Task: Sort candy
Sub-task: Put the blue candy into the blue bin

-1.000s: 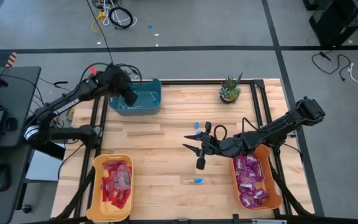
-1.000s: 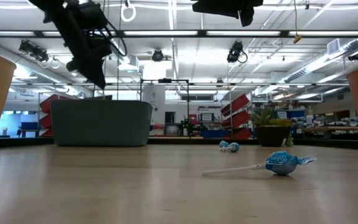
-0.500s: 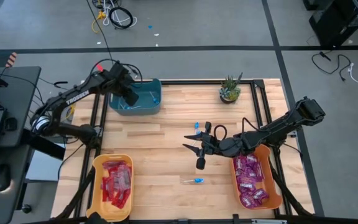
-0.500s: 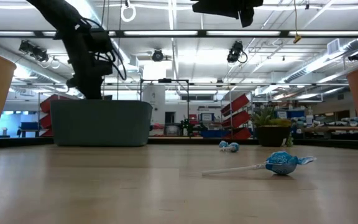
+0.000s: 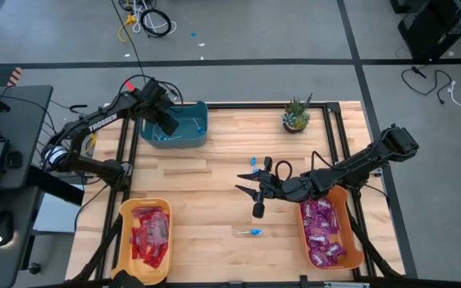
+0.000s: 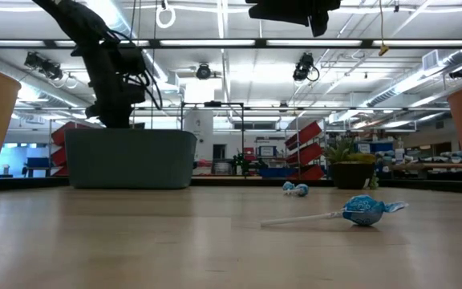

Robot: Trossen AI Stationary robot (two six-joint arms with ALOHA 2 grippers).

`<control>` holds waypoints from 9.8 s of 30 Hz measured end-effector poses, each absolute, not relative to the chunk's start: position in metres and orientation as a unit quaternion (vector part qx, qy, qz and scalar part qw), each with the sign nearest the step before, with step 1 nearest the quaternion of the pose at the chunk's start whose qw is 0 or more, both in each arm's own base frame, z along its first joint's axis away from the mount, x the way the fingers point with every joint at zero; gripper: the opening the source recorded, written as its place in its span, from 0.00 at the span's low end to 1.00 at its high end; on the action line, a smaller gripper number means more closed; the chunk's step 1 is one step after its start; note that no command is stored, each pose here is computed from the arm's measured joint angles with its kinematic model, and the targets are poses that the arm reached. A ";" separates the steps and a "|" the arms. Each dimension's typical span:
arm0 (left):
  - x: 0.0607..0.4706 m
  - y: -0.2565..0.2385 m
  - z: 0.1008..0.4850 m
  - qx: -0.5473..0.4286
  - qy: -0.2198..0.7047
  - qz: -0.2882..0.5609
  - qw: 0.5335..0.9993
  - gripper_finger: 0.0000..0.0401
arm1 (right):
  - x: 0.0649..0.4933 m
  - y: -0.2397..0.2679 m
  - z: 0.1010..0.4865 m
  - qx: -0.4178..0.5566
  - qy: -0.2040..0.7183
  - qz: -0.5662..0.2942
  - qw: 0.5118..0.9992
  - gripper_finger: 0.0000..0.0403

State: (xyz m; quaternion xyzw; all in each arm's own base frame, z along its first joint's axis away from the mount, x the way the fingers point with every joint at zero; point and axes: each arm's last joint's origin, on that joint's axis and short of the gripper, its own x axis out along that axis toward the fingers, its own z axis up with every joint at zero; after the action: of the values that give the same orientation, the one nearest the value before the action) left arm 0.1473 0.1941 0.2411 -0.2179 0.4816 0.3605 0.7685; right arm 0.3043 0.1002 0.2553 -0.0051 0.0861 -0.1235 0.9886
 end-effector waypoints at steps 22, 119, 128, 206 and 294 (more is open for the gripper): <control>0.147 0.194 0.241 -0.219 0.481 0.362 0.768 0.25 | 0.304 0.100 0.255 0.002 0.085 -0.123 0.989 0.34; 0.160 0.179 0.283 -0.306 0.429 0.157 0.835 0.40 | 0.304 0.100 0.256 0.004 0.083 -0.123 0.989 0.34; 0.190 0.143 0.288 -0.308 0.387 -0.069 0.867 0.40 | 0.304 0.100 0.256 0.004 0.084 -0.123 0.989 0.34; 0.256 -0.153 0.269 -0.041 0.112 -0.019 0.993 0.39 | 0.259 0.165 0.213 -0.017 0.309 0.089 0.947 0.33; 0.273 -0.180 0.210 -0.043 0.171 0.034 0.984 0.39 | 0.281 0.180 0.131 -0.021 0.393 0.054 0.918 0.45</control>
State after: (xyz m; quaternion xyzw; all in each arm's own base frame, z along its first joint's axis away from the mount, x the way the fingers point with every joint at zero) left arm 0.2731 -0.1797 0.2100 -0.0433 0.1707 0.0343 0.9838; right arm 0.2809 0.1800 0.1307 -0.0211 0.3927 0.0539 0.9178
